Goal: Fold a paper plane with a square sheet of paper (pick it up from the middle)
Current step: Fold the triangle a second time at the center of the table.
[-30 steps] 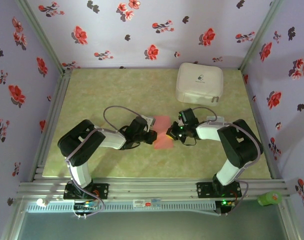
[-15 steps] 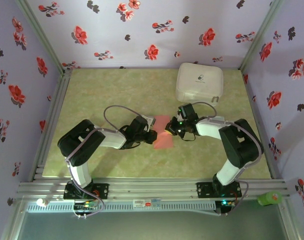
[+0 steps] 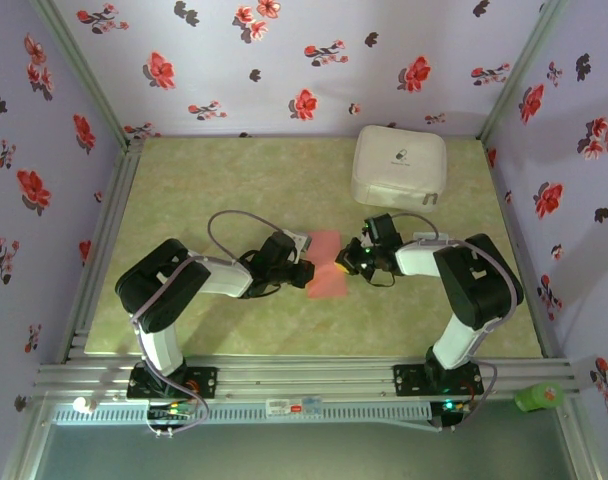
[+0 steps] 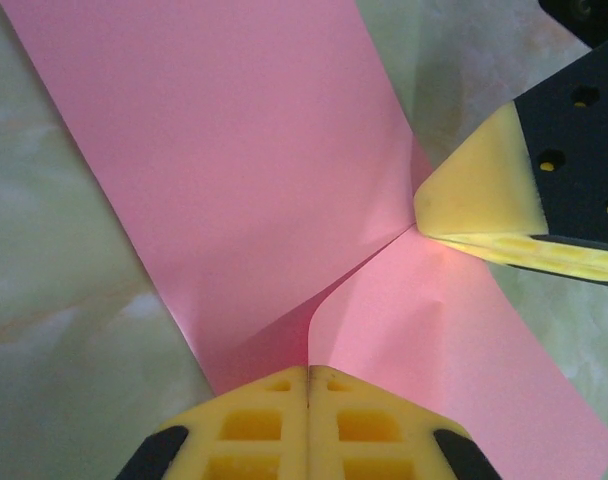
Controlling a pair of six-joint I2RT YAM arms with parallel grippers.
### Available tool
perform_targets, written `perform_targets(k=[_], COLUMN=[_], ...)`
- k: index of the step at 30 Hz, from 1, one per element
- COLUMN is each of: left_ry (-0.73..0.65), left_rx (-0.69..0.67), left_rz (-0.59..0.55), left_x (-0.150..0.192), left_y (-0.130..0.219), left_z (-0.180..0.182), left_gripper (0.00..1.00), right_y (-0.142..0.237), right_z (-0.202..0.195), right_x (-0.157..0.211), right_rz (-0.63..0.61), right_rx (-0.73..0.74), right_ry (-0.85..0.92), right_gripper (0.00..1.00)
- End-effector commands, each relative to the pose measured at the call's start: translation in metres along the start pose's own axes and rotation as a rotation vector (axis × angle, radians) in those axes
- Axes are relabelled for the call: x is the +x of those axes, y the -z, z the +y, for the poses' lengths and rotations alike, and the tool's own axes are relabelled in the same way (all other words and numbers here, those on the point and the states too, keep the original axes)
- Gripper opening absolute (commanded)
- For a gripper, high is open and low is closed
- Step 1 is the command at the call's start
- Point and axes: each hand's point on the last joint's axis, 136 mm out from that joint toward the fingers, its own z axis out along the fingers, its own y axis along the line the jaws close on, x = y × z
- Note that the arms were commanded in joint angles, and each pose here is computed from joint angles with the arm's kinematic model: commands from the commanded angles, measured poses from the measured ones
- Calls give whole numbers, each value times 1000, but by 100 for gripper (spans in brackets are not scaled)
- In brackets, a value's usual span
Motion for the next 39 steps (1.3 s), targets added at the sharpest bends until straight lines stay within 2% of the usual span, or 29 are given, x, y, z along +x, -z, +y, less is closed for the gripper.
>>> perform_targets(k=[1, 8, 18, 28, 35, 39], left_ry=[-2, 6, 3, -2, -4, 8], left_rx=[-48, -43, -43, -43, -38, -26], left_rz=[75, 78, 82, 83, 74, 46], left_x=[18, 18, 18, 18, 13, -2], left_y=[-2, -2, -2, -3, 0, 6], left_z=[15, 13, 13, 13, 10, 2], left_gripper=[0, 0, 0, 0, 0, 8], right_y=[11, 24, 2, -10, -5, -5], right_z=[-21, 18, 30, 7, -20, -23], right_x=[-19, -18, 26, 27, 30, 31], right_rz=[-101, -103, 64, 87, 85, 89], right_rx=[107, 16, -12, 73, 196, 208], right_ry=[-42, 58, 116, 117, 131, 135], right_gripper=[0, 0, 0, 0, 0, 0])
